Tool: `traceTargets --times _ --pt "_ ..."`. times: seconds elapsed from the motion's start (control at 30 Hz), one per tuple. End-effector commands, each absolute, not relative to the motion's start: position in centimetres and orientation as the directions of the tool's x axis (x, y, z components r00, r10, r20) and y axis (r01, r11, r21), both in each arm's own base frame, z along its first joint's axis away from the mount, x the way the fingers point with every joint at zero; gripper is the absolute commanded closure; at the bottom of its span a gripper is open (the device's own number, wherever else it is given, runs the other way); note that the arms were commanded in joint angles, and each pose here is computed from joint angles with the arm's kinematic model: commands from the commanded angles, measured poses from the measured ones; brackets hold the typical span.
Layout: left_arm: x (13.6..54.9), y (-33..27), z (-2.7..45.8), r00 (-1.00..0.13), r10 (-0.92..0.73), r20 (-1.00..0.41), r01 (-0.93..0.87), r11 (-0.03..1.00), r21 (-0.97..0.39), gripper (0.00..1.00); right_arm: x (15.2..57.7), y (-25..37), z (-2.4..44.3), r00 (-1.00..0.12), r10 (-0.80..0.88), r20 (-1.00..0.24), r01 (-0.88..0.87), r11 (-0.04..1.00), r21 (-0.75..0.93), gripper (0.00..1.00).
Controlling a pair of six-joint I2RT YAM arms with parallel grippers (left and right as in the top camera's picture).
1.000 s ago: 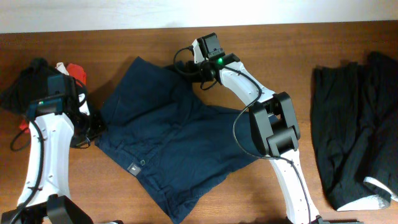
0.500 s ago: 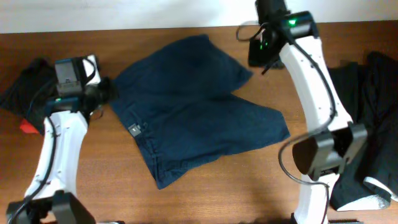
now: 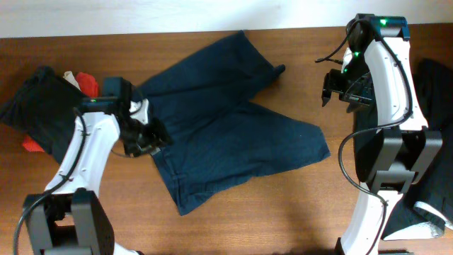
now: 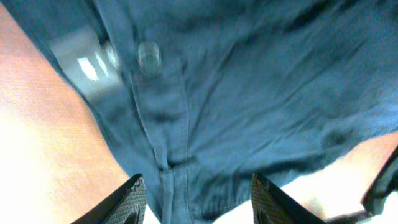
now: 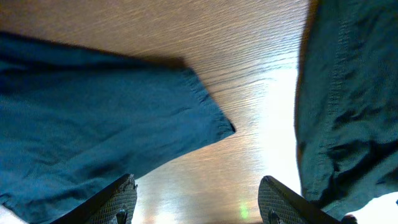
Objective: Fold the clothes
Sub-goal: 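Grasp the bottom corners of the shorts with both grippers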
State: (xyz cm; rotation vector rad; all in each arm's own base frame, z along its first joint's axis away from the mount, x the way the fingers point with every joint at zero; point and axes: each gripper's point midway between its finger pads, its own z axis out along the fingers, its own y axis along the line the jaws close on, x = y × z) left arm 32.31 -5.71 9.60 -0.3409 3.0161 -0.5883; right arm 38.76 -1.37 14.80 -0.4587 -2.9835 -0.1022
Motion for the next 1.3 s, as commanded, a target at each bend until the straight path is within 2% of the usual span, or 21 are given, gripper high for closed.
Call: traceTargets --times 0.0,0.13,0.27,0.3,0.33,0.37,0.47,0.53,0.63,0.67,0.7,0.73,0.83,1.0,1.1,1.2,1.27 --pt "27.6 -7.6 5.4 -0.931 -0.307 0.196 -0.359 0.862 -0.357 0.46 38.0 -0.5 15.0 -0.947 0.28 0.156 0.297 0.95 0.1 0.33" --pt "24.0 -10.0 1.5 -0.926 -0.267 0.268 -0.362 0.833 -0.419 0.47 35.5 -1.5 13.6 -0.919 0.309 0.243 0.336 0.939 0.078 0.33" --pt "21.6 -10.6 -0.2 -0.914 -0.259 0.311 -0.372 0.84 -0.395 0.47 33.0 -2.5 13.9 -0.901 0.337 0.273 0.366 0.929 0.06 0.33" --pt "21.3 -10.7 -0.5 -0.914 -0.258 0.313 -0.372 0.841 -0.393 0.56 32.8 -2.5 14.0 -0.901 0.337 0.273 0.366 0.929 0.059 0.33" --pt "21.0 -10.7 -0.7 -0.912 -0.261 0.318 -0.377 0.84 -0.39 0.83 32.7 -2.5 14.1 -0.902 0.337 0.27 0.366 0.929 0.06 0.33" --pt "20.9 -10.3 -1.0 -0.911 -0.267 0.314 -0.376 0.85 -0.369 1.0 32.6 -2.5 14.2 -0.901 0.337 0.271 0.366 0.929 0.059 0.33" --pt "21.7 -5.5 -1.1 -0.882 -0.378 0.281 -0.448 0.857 -0.255 1.0 31.5 -2.3 14.0 -0.896 0.339 0.287 0.369 0.928 0.056 0.33" --pt "23.8 -0.8 0.4 -0.871 -0.437 0.224 -0.486 0.833 -0.263 1.0 30.1 -1.7 13.8 -0.896 0.341 0.283 0.377 0.923 0.081 0.33" --pt "26.1 2.7 2.4 -0.838 -0.519 0.166 -0.545 0.792 -0.275 1.0 28.5 0.1 13.7 -0.906 0.337 0.255 0.387 0.904 0.18 0.32" --pt "26.4 3.0 3.2 -0.841 -0.516 0.163 -0.541 0.793 -0.28 0.89 27.4 1.0 13.2 -0.907 0.334 0.256 0.391 0.893 0.221 0.32" --pt "26.0 2.9 3.9 -0.837 -0.512 0.193 -0.547 0.792 -0.272 0.47 26.6 1.6 12.8 -0.905 0.332 0.268 0.397 0.885 0.244 0.32" --pt "24.7 2.5 4.4 -0.825 -0.507 0.25 -0.561 0.787 -0.255 0.38 25.3 2.6 12.2 -0.899 0.321 0.297 0.403 0.872 0.278 0.29" --pt "21.0 2.1 5.2 -0.798 -0.472 0.376 -0.562 0.808 -0.178 0.35 22.2 7.4 9.1 -0.896 0.238 0.376 0.391 0.824 0.41 0.29" --pt "19.9 1.7 4.7 -0.765 -0.564 0.312 -0.629 0.759 -0.169 0.36 19.3 11.3 4.6 -0.872 0.231 0.431 0.409 0.827 0.386 0.3" --pt "19.3 1.5 3.7 -0.743 -0.624 0.243 -0.667 0.721 -0.189 0.36 19.2 12.0 2.9 -0.858 0.296 0.42 0.45 0.829 0.334 0.3" --pt "17.9 1.0 1.6 -0.68 -0.692 0.242 -0.732 0.658 -0.177 0.36 19.2 12.3 1.9 -0.849 0.333 0.409 0.475 0.821 0.318 0.3" --pt "17.8 0.0 -0.4 -0.678 -0.695 0.239 -0.735 0.636 -0.234 0.37 18.3 12.1 0.9 -0.834 0.362 0.416 0.495 0.824 0.275 0.3"
